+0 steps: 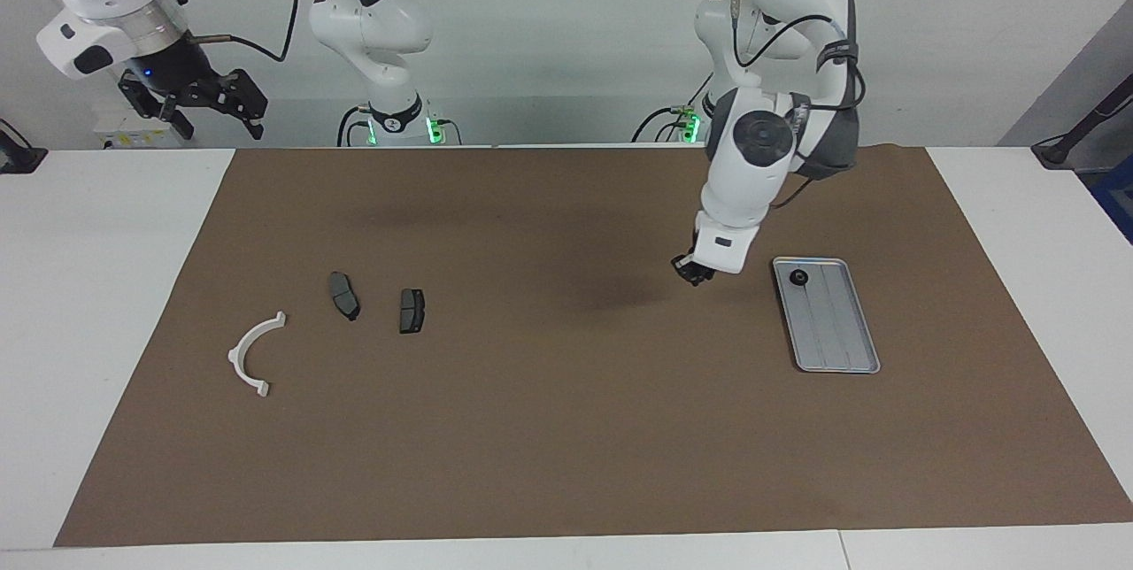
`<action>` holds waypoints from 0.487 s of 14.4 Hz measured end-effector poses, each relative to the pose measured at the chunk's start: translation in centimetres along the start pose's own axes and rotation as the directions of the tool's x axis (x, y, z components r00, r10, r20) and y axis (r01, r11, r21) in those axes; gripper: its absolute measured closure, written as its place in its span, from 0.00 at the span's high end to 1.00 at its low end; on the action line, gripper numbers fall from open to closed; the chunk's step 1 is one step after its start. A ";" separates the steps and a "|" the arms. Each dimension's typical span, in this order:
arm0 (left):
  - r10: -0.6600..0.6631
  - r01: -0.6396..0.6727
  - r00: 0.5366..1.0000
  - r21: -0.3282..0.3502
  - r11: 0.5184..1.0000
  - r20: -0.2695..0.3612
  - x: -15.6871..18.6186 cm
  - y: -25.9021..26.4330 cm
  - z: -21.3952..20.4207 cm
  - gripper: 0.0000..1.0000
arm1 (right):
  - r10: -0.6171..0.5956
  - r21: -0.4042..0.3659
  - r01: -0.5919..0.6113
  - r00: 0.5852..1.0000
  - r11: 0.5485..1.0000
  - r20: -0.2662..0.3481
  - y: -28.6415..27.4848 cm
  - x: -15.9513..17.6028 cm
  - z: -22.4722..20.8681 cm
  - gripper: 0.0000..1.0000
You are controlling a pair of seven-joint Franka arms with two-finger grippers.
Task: Pick bearing gear from pile to tray
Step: 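Carry the second bearing with the left gripper and lower it into the tray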
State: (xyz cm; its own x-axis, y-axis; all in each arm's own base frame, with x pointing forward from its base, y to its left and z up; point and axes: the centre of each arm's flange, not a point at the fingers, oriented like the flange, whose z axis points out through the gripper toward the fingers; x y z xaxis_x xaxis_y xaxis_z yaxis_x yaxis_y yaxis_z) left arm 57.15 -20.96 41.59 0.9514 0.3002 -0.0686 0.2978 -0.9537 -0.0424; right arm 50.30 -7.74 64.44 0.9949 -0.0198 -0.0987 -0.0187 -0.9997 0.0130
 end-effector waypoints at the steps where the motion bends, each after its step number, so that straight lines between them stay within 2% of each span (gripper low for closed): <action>1: 0.027 -0.027 1.000 0.001 1.000 0.008 1.2 -2.4 0.0 0.23 | 0.000 0.000 0.000 1.000 1.000 0.000 0.0 0.0 0.0 1.00; 5: 0.127 -0.127 0.990 0.005 0.992 0.057 4.6 -10.2 2.5 0.23 | -0.001 0.000 0.001 1.000 1.000 0.001 0.0 0.0 0.0 1.00; 7: 0.168 -0.168 0.985 -0.010 0.986 0.044 6.2 -13.9 3.1 0.23 | 0.000 0.000 0.000 1.000 1.000 0.001 0.0 0.0 0.0 1.00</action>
State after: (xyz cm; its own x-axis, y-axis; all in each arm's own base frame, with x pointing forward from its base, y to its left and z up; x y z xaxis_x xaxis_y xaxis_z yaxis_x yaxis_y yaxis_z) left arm 58.70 -5.77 38.64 0.9836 0.1363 -0.1183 0.1348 -0.9907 -0.0203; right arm 50.31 -7.72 64.41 0.9948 -0.0194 -0.0997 -0.0182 -0.9998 0.0129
